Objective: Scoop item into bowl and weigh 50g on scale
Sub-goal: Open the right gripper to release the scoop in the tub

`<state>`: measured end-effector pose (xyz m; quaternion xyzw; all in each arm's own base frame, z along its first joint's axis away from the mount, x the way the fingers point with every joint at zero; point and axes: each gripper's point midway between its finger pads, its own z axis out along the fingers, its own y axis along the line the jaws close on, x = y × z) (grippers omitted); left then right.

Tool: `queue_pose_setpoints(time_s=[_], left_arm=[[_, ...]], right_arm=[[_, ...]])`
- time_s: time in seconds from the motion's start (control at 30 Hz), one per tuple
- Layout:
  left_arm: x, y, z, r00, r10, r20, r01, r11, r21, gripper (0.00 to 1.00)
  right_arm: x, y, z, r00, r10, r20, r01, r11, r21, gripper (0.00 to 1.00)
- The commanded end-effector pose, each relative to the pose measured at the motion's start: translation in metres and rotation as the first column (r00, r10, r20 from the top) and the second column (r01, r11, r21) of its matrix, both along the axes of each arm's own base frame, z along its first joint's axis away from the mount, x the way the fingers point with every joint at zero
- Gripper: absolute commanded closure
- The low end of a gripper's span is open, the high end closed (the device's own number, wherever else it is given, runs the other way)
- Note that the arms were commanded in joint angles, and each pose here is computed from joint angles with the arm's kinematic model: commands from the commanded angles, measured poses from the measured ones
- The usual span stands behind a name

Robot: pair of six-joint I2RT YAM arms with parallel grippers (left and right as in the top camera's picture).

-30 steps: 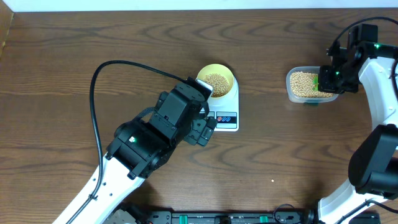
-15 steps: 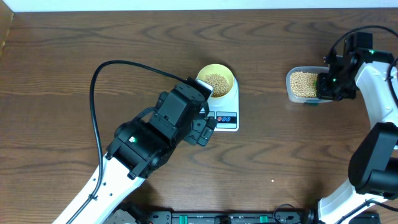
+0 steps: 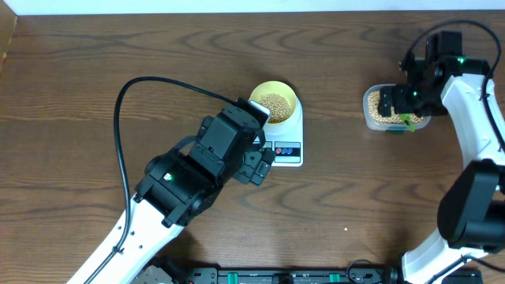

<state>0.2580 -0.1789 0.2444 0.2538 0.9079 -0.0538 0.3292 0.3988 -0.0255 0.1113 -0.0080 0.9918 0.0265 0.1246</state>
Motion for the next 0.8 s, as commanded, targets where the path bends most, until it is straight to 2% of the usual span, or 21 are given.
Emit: queue_pose_setpoints(time_s=[0.0, 0.2, 0.37, 0.53, 0.67, 0.77], left_arm=[[0.001, 0.003, 0.004, 1.000, 0.017, 0.009, -0.017, 1.000, -0.004, 0.02], [0.001, 0.003, 0.004, 1.000, 0.016, 0.009, -0.016, 1.000, -0.004, 0.02], [0.001, 0.003, 0.004, 1.000, 0.017, 0.009, -0.017, 1.000, -0.004, 0.02], [0.001, 0.003, 0.004, 1.000, 0.017, 0.009, -0.017, 1.000, -0.004, 0.02], [0.001, 0.003, 0.004, 1.000, 0.017, 0.009, -0.017, 1.000, -0.004, 0.02], [0.001, 0.003, 0.004, 1.000, 0.017, 0.009, -0.017, 1.000, -0.004, 0.02]], right_arm=[[0.008, 0.020, 0.074, 0.982, 0.068, 0.174, -0.066, 0.998, -0.018, 0.01], [-0.027, 0.045, 0.142, 0.947, 0.105, 0.303, -0.091, 0.994, -0.059, 0.01], [-0.076, 0.065, 0.189, 0.911, 0.138, 0.388, -0.117, 0.990, -0.076, 0.01], [-0.138, 0.068, 0.196, 0.917, 0.198, 0.347, -0.147, 0.975, -0.168, 0.01], [-0.180, 0.077, 0.193, 0.883, 0.220, 0.415, -0.180, 0.975, -0.134, 0.01], [-0.194, 0.074, 0.182, 0.844, 0.177, 0.506, -0.146, 0.984, -0.100, 0.01]])
